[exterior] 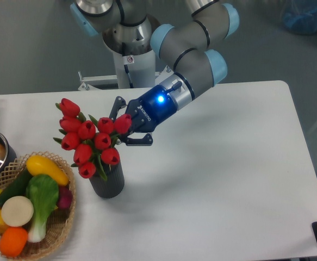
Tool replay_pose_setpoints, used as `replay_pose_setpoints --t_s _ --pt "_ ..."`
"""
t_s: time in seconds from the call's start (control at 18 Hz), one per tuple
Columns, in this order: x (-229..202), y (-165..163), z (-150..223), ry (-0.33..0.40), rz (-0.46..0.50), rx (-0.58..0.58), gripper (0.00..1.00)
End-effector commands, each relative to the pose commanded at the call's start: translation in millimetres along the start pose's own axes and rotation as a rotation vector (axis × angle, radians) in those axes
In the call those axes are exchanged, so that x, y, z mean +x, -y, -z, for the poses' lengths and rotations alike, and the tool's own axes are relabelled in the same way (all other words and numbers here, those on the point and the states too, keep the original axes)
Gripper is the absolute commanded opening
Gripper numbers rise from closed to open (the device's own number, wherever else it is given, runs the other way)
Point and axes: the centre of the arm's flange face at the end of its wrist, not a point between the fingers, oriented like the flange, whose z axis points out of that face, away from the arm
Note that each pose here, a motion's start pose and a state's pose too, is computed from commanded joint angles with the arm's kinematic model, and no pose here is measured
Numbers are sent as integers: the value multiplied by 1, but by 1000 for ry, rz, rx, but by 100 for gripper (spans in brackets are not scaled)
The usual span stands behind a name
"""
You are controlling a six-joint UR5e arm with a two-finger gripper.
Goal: Insert the flowers into the vase
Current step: 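Lower the tulip stems down into the vase opening, then push the tulips deeper into the vase and open the gripper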
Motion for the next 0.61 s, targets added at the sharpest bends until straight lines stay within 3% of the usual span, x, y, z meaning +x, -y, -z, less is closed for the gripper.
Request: replay_pose_setpoints --t_s 0.28,0.61 --pt "2 -6 -2 -3 -5 -2 17" --pt "-2 -21 -11 -8 8 -59 28"
